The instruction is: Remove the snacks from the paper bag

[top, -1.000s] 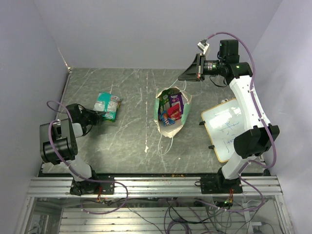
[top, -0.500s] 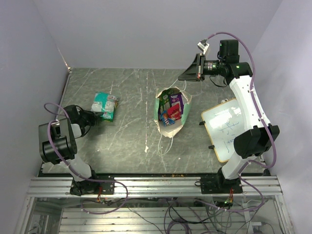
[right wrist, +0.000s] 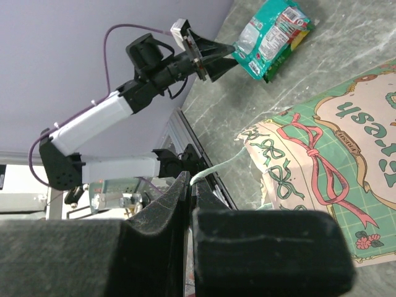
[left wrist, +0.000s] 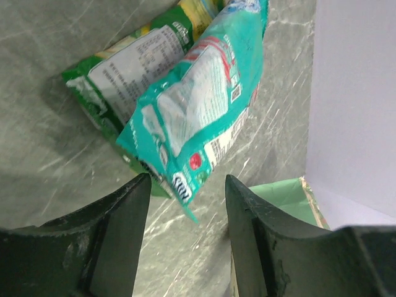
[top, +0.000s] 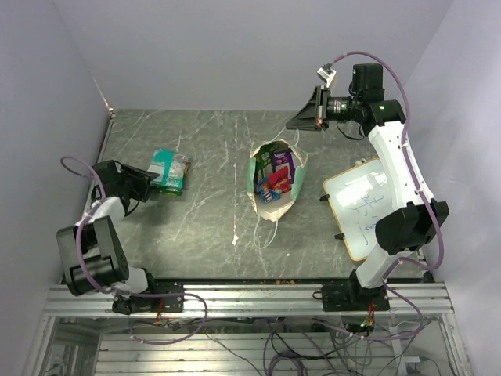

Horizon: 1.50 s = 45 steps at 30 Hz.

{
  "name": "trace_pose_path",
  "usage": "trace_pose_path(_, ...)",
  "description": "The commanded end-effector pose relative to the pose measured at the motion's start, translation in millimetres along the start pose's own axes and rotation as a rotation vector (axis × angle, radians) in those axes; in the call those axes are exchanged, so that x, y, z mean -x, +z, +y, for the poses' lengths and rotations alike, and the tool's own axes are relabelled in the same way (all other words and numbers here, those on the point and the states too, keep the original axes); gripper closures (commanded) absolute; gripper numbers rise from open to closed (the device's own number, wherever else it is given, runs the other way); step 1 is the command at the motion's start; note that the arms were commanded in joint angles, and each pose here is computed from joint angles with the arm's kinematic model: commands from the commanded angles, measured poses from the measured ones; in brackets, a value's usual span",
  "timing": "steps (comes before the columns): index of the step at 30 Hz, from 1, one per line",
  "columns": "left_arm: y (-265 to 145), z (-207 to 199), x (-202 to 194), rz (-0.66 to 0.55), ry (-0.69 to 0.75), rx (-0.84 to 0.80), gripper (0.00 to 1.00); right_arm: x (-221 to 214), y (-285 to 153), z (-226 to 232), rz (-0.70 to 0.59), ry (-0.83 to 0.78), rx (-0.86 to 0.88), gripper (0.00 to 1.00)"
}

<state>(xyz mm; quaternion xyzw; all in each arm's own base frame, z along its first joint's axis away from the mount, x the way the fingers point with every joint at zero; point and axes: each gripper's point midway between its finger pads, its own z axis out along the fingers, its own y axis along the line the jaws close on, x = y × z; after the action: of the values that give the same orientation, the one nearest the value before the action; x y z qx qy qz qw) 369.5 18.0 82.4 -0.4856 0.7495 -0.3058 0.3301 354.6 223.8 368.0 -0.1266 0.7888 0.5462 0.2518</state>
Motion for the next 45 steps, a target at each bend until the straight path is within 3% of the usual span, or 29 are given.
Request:
trace_pose_path(1, -22, 34, -16, 0.017, -0.012, 0.133, 0.38, 2, -1, 1, -0.007, -0.017, -0.011, 1.00)
trace_pose_path(8, -63, 3, -57, 0.102, 0.130, 0.100, 0.37, -4, -4, 1, -0.004, -0.023, -0.036, 1.00)
trace_pose_path(16, -142, -97, -134, 0.212, 0.329, -0.243, 0.21, -8, -5, -1, -0.009, -0.041, -0.054, 1.00)
trace_pose_path(25, -207, -149, -231, 0.343, 0.528, -0.367, 0.31, -3, -1, 6, -0.044, -0.068, -0.050, 1.00)
trace_pose_path(29, -210, -162, -301, 0.375, 0.721, -0.344, 0.33, -5, 0, 9, -0.063, -0.047, -0.029, 1.00)
trace_pose_path(33, -211, -183, -361, 0.361, 0.907, -0.344, 0.43, -4, 3, 16, -0.087, -0.038, 0.004, 1.00)
trace_pose_path(37, -182, -181, -375, 0.294, 0.960, -0.281, 0.59, -9, 3, 13, -0.096, -0.017, 0.005, 1.00)
trace_pose_path(45, -137, -160, -376, 0.160, 0.885, -0.291, 0.62, -7, 1, 15, -0.099, -0.026, -0.007, 1.00)
